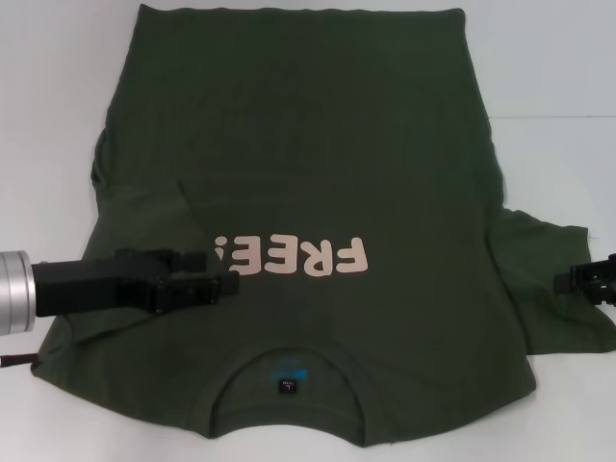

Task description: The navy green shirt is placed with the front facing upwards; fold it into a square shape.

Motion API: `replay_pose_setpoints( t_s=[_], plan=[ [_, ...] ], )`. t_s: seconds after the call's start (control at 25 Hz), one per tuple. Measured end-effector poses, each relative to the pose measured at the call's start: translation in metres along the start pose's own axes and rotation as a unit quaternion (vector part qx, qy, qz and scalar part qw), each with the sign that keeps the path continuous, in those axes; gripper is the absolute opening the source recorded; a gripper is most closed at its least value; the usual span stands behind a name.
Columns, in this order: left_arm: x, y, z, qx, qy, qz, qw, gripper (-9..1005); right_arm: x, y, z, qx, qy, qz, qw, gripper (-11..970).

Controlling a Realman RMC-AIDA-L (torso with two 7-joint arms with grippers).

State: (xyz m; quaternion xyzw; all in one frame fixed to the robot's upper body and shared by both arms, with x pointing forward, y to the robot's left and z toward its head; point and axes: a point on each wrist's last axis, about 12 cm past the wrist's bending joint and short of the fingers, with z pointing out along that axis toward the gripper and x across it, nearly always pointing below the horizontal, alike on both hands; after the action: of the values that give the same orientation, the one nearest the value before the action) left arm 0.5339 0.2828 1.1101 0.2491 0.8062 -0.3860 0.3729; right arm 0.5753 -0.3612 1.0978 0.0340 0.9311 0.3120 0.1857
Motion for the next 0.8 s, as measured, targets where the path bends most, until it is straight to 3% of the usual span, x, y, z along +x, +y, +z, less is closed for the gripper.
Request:
replay_pose_setpoints(
  t_s=[0.36, 0.44, 0.8],
  plan=[
    [-0.0006, 0.0002, -0.0008, 0.000, -0.003, 0.000, 1.000, 730, 0.0021, -0.0024, -0.0001, 0.003, 0.001, 0.003, 1.000, 504],
    [-0.0006, 0.0005, -0.0012, -0.001, -0.004, -0.001, 1.000, 730, 0.0024, -0.0029, 0.0000, 0.003, 0.001, 0.004, 1.000, 282],
    [-0.0005, 0.0011, -0.0022, -0.003, -0.007, -0.003, 1.000, 730, 0.0044, -0.0054, 0.0053, 0.018, 0.013, 0.004, 1.000, 301]
  ],
)
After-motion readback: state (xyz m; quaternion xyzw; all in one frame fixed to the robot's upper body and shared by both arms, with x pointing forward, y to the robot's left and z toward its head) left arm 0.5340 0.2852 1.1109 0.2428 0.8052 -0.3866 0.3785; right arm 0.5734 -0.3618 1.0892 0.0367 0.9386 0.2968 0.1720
